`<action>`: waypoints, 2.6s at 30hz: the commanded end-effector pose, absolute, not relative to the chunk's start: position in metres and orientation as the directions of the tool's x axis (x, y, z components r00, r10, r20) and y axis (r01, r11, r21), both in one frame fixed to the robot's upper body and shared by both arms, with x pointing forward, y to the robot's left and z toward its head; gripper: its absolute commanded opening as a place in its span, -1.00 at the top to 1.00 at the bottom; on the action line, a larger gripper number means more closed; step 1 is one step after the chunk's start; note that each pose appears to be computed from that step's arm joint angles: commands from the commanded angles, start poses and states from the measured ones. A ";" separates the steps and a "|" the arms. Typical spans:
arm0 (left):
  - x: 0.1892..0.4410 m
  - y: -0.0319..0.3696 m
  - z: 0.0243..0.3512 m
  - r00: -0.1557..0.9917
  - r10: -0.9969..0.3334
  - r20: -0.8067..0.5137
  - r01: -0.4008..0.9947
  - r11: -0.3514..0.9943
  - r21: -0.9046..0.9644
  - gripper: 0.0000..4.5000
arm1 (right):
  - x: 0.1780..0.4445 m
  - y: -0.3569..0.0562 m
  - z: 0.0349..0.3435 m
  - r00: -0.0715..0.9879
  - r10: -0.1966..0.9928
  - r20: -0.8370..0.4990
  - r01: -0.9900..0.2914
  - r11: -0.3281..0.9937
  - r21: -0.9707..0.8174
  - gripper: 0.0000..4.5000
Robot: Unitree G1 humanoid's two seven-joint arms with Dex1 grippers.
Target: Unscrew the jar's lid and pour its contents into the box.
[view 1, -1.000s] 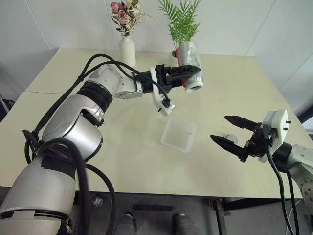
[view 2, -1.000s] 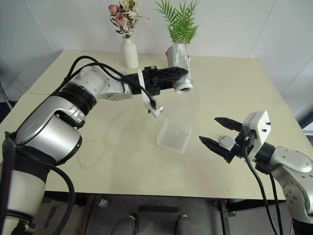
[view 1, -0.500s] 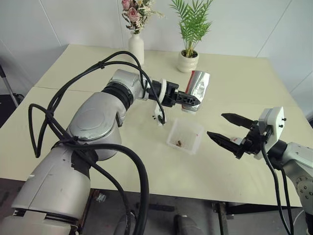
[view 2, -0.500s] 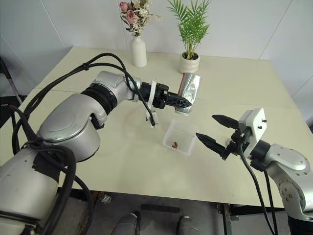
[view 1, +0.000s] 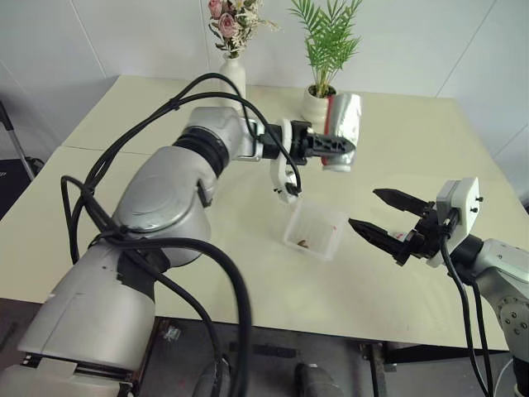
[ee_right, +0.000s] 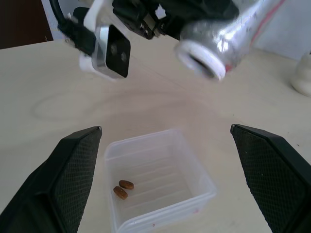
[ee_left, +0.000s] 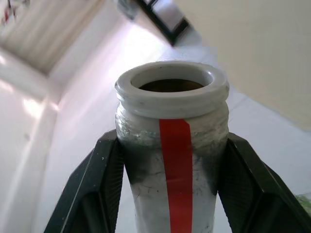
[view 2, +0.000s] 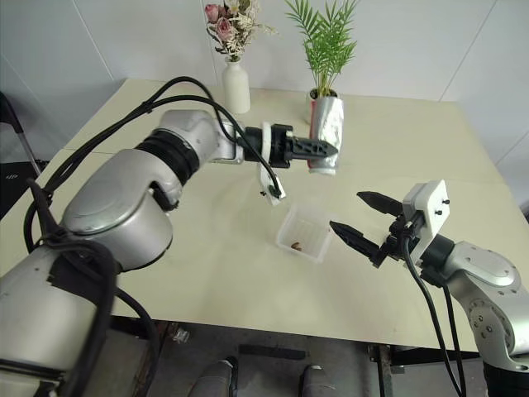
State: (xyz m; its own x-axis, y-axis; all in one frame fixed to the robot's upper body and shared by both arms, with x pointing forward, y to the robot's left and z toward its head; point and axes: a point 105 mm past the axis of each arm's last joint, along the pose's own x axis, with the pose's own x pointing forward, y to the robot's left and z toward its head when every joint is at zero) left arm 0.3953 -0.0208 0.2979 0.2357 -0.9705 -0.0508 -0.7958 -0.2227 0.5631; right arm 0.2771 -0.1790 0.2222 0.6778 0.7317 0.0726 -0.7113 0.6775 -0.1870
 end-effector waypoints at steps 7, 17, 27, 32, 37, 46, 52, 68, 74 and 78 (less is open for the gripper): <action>0.393 0.023 0.329 0.351 -0.902 0.251 -0.226 0.179 0.958 -0.05 | 0.278 -0.171 0.231 0.629 0.774 0.077 -0.751 0.630 -0.198 -0.99; 0.434 0.120 0.334 0.626 -0.659 0.417 0.311 0.702 0.641 -0.05 | 0.283 -0.174 0.227 0.582 0.813 -0.003 -0.791 0.566 -0.231 -0.99; 0.446 0.225 0.270 0.879 -0.355 0.317 0.302 0.931 0.206 -0.05 | 0.287 -0.182 0.223 0.563 0.823 -0.082 -0.802 0.519 -0.295 -0.99; 0.438 0.260 0.231 0.943 -0.279 0.184 0.233 0.944 0.235 -0.05 | 0.286 -0.182 0.219 0.562 0.822 -0.094 -0.802 0.513 -0.306 -0.99; 0.429 0.278 0.217 0.958 -0.238 0.163 0.175 0.928 0.328 -0.05 | 0.286 -0.180 0.219 0.558 0.825 -0.094 -0.804 0.509 -0.307 -0.99; 0.424 0.300 0.206 0.969 -0.059 0.240 0.012 0.981 0.194 -0.05 | 0.284 -0.177 0.216 0.553 0.828 -0.093 -0.809 0.508 -0.295 -0.99; 0.421 0.310 0.197 0.972 -0.008 0.236 -0.021 0.993 0.118 -0.05 | 0.284 -0.177 0.217 0.552 0.829 -0.093 -0.811 0.507 -0.292 -0.99; 0.416 0.313 0.194 0.976 -0.023 0.216 0.012 0.999 0.050 -0.99 | 0.287 -0.175 0.217 0.537 0.838 -0.095 -0.821 0.494 -0.287 -1.00; 0.403 0.324 0.201 0.971 -0.022 0.240 -0.012 0.990 0.138 -0.99 | 0.287 -0.173 0.215 0.530 0.843 -0.096 -0.827 0.488 -0.279 -1.00; 0.382 0.333 0.204 0.970 -0.076 0.232 0.002 0.953 0.303 -0.99 | 0.287 -0.175 0.215 0.531 0.842 -0.097 -0.827 0.489 -0.278 -1.00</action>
State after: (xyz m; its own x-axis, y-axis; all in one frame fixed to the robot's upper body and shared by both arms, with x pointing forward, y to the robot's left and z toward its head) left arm 0.3906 0.3323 0.1833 0.9834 -0.0389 0.1773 0.0005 0.9774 0.2116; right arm 0.2897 -0.1766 0.2073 0.5447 0.8305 -0.1165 -0.8247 0.5053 -0.2543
